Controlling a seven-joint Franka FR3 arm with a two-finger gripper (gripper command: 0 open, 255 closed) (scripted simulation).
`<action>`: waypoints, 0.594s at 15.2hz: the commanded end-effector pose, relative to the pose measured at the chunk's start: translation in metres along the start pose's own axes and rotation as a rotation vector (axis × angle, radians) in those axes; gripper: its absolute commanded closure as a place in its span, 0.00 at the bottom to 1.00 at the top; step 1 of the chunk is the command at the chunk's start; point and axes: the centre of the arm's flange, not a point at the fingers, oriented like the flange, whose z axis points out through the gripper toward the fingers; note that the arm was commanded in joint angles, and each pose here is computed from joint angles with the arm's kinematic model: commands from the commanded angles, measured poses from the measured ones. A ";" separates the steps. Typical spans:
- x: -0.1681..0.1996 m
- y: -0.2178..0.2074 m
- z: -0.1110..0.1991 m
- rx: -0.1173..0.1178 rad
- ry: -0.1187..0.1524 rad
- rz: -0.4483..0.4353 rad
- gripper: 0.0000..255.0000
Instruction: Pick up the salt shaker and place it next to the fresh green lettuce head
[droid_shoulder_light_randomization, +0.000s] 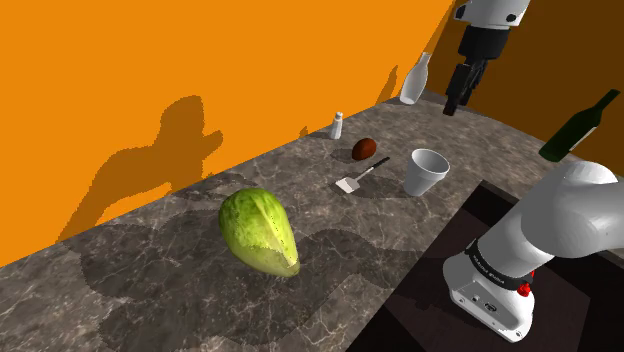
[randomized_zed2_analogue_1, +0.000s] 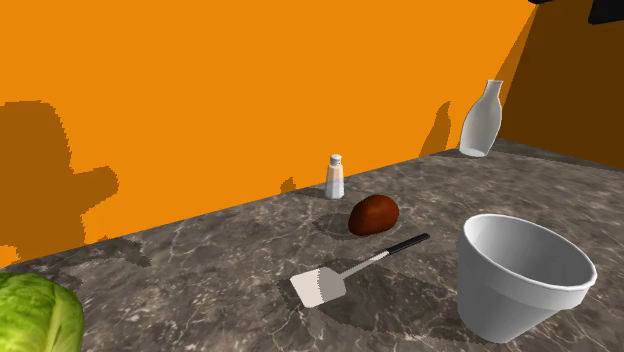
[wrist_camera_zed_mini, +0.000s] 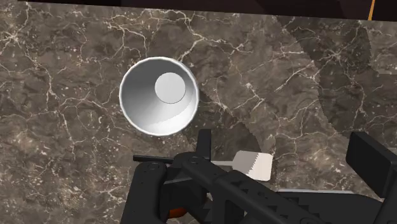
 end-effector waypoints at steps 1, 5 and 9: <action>0.000 0.000 0.000 0.000 0.000 0.000 0.00; 0.034 0.020 0.028 0.009 0.044 -0.001 0.00; 0.069 0.039 0.055 0.019 0.087 -0.001 0.00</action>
